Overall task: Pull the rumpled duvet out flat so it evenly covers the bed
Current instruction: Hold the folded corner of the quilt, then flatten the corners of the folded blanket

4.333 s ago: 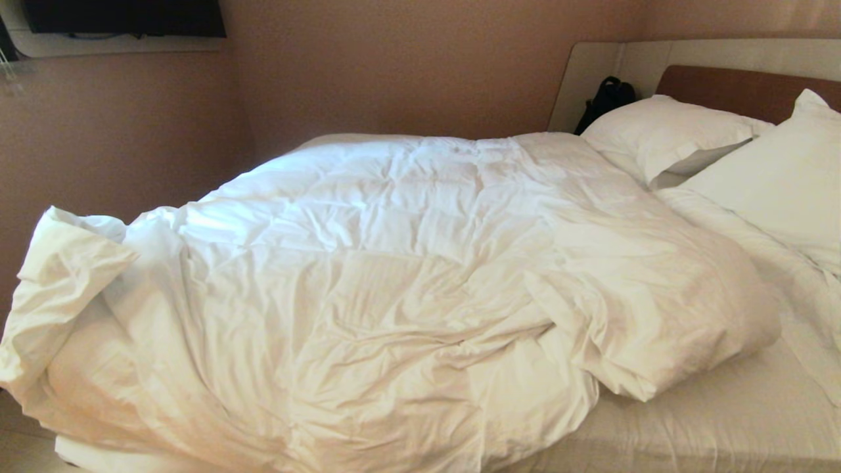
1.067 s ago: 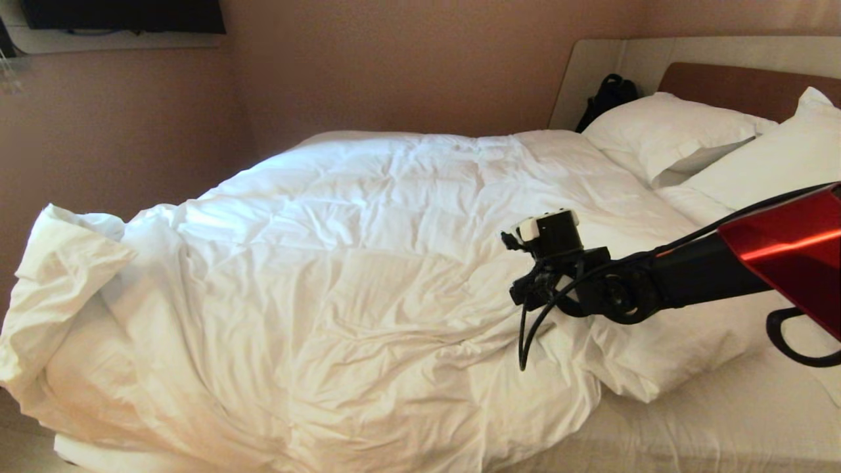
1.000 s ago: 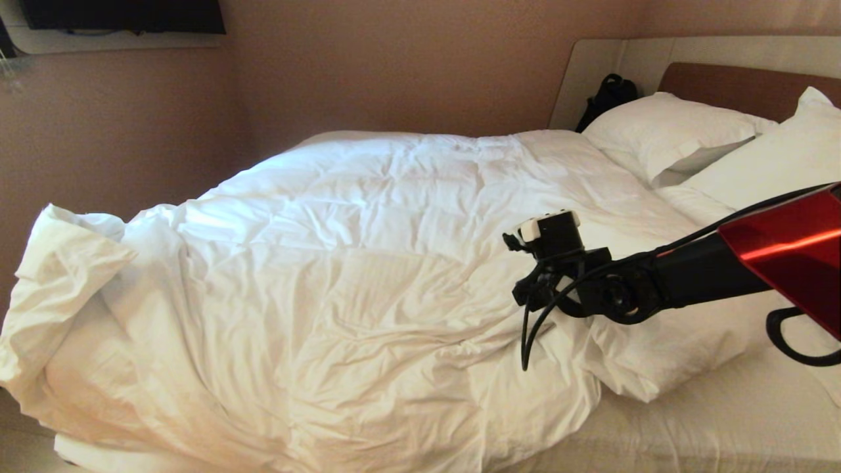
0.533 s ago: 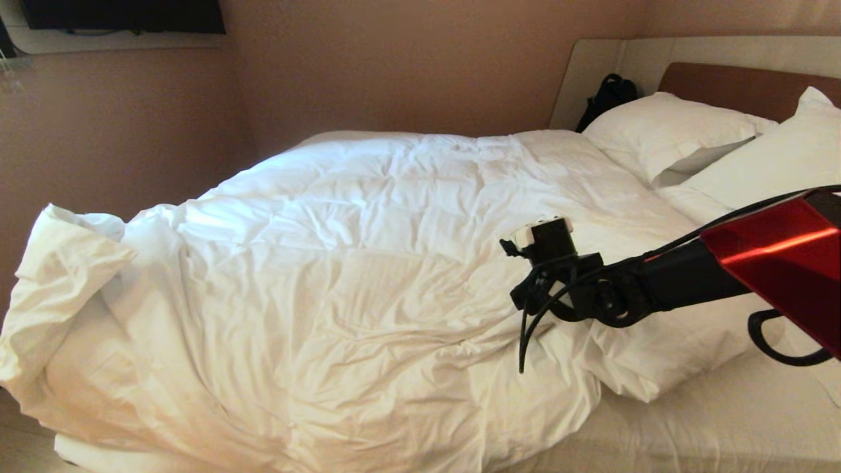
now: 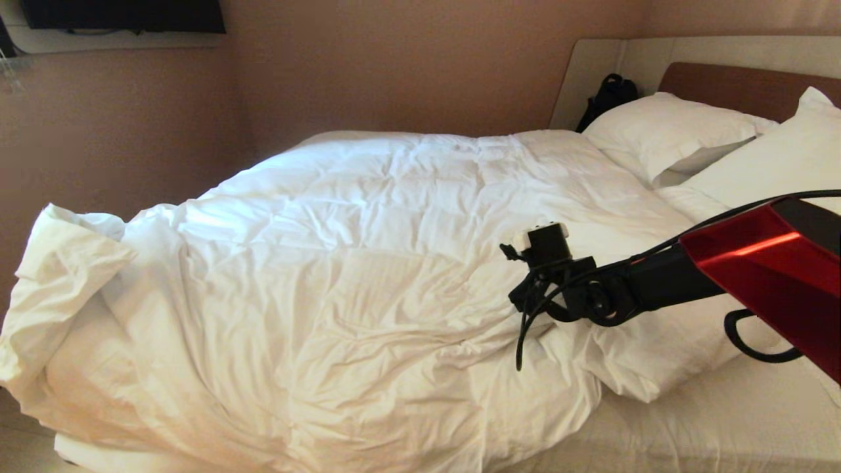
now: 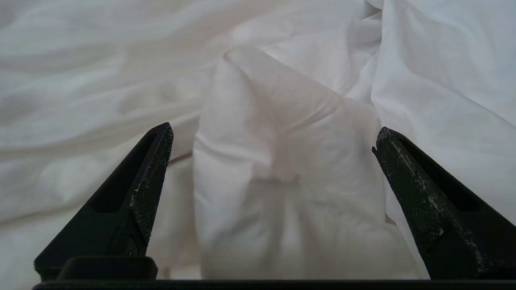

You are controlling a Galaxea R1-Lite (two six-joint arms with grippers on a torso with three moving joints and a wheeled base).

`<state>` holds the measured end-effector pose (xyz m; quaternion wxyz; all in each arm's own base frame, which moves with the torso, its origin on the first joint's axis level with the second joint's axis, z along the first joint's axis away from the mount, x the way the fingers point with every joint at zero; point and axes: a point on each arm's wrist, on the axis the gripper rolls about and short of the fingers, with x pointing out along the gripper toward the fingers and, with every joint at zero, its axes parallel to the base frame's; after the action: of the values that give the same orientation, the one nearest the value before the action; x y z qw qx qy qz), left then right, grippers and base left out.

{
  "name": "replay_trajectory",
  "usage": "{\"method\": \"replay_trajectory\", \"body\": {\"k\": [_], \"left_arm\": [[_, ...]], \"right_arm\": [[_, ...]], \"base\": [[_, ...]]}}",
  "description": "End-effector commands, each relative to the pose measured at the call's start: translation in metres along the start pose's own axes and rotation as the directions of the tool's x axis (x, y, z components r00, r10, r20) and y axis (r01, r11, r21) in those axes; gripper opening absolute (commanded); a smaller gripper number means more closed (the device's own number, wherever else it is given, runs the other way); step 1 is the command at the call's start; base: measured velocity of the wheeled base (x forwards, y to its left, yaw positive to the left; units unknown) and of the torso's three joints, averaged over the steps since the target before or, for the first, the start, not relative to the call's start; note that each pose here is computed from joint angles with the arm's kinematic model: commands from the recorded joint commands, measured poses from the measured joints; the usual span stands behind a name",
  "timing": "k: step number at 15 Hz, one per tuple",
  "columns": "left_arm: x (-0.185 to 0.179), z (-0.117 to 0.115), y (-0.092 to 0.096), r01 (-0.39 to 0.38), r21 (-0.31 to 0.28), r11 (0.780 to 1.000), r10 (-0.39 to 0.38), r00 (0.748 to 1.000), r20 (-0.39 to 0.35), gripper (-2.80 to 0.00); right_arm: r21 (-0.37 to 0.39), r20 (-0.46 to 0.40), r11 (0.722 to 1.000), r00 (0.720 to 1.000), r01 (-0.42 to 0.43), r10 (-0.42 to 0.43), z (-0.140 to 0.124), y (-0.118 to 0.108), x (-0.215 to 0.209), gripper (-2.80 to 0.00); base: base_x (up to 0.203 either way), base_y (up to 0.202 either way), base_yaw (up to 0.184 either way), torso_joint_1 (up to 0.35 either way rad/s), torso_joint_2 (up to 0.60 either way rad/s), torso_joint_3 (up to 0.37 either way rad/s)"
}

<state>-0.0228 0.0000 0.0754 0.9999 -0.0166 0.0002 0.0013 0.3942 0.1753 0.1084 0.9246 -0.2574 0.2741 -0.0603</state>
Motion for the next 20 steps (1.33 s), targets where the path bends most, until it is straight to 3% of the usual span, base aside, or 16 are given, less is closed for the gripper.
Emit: {"method": "replay_trajectory", "body": {"k": [1, 3, 4, 14, 20], "left_arm": [[0.0, 0.0, 0.0, -0.001, -0.001, 1.0, 0.001, 1.0, 0.0, -2.8], [0.0, 0.0, 0.0, -0.001, -0.001, 1.0, 0.001, 1.0, 0.0, -2.8], [0.0, 0.0, 0.0, -0.001, -0.001, 1.0, 0.001, 1.0, 0.0, -2.8], [0.0, 0.0, 0.0, -0.001, -0.001, 1.0, 0.001, 1.0, 0.0, -2.8], [0.0, 0.0, 0.0, -0.001, -0.001, 1.0, 0.001, 1.0, 0.0, -2.8]], "right_arm": [[-0.002, -0.007, 1.0, 1.0, 0.008, -0.008, -0.001, 0.0, 0.004, 0.0], [0.003, -0.003, 1.0, 1.0, 0.01, -0.01, -0.001, 0.0, 0.004, 0.0], [0.005, -0.002, 1.0, 1.0, 0.011, -0.011, 0.0, 0.0, 0.003, -2.8], [0.041, 0.033, 0.999, 0.999, 0.026, -0.027, 0.012, -0.014, -0.006, -2.8], [0.099, 0.063, 0.991, 0.993, 0.094, -0.101, 0.017, -0.059, -0.049, -2.8]], "base": [[0.0, 0.0, 0.0, 0.0, 0.0, 0.0], [0.0, 0.0, 0.0, 0.0, 0.0, 0.0], [0.0, 0.0, 0.0, 0.0, 0.0, 0.0], [0.0, 0.0, 0.0, 0.0, 0.0, 0.0], [0.0, 0.0, 0.0, 0.0, 0.0, 0.0]]}}
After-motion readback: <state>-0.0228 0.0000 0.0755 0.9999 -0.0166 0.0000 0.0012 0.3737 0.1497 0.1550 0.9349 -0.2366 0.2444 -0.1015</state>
